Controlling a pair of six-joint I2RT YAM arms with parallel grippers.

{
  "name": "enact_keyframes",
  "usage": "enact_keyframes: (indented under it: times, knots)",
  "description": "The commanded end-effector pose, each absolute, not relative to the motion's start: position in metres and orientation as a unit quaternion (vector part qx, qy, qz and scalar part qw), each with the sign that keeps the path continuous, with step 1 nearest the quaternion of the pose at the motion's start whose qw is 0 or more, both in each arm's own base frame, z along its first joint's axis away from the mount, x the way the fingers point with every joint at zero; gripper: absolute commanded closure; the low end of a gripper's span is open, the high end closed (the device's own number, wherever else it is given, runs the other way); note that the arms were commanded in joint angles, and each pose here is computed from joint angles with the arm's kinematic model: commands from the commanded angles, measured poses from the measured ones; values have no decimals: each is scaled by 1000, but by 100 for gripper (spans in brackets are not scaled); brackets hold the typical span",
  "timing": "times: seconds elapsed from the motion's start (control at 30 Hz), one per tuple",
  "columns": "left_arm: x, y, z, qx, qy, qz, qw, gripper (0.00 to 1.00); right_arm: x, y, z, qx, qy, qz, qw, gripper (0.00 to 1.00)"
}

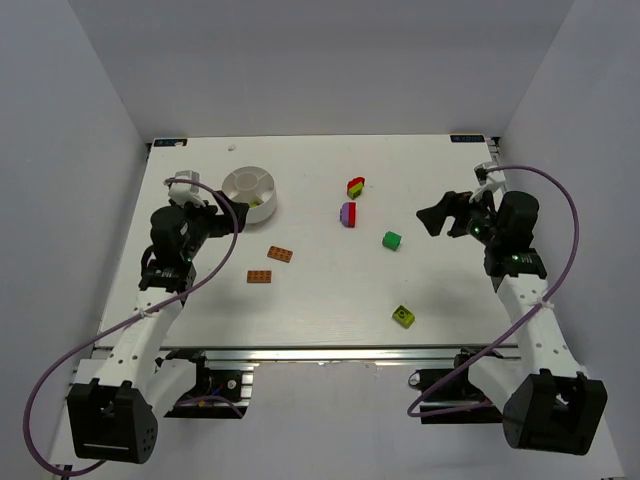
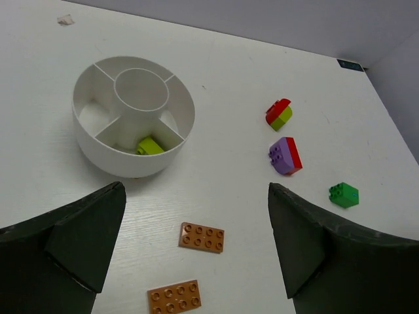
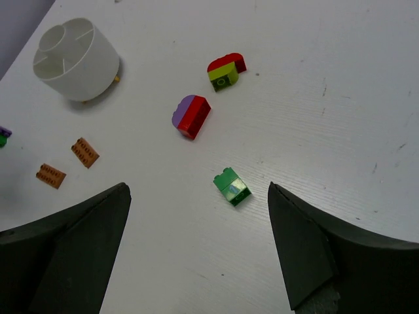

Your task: Sort the legos into containers by color

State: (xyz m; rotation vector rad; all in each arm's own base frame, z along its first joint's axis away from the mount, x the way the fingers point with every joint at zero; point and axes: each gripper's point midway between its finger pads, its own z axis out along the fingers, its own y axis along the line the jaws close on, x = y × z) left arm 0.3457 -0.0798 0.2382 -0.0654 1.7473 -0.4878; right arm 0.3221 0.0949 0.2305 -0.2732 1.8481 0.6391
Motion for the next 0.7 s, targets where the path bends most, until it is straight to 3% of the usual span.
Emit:
enact_keyframes:
  times: [0.0,0.27,0.3,0.37,0.47,0.57,0.6,0.63,0.67]
  knots:
    - [343,-94,268,-8,736,-252,628,2,326,88,263,-73,769,270,575,10]
    - [342,-99,268,1,736,-266,623,2,315,97,255,-151,746,268,591,10]
    - [342,-100,268,1,736,-267,622,2,300,110,246,-271,711,260,595,10]
    - [342,-100,266,1,738,-267,619,2,283,124,221,-346,695,270,569,10]
    - [343,-103,262,6,741,-274,613,9,272,140,215,-396,676,271,560,10]
    - [349,-101,252,1,758,-264,596,27,233,161,210,-485,601,319,549,11]
    - [351,-98,249,-8,762,-256,594,33,226,164,211,-502,586,323,548,14]
    - [355,-92,241,-26,772,-244,586,38,227,164,214,-498,589,321,549,31]
    - [358,-78,224,-70,795,-211,564,45,230,163,214,-494,595,315,550,40]
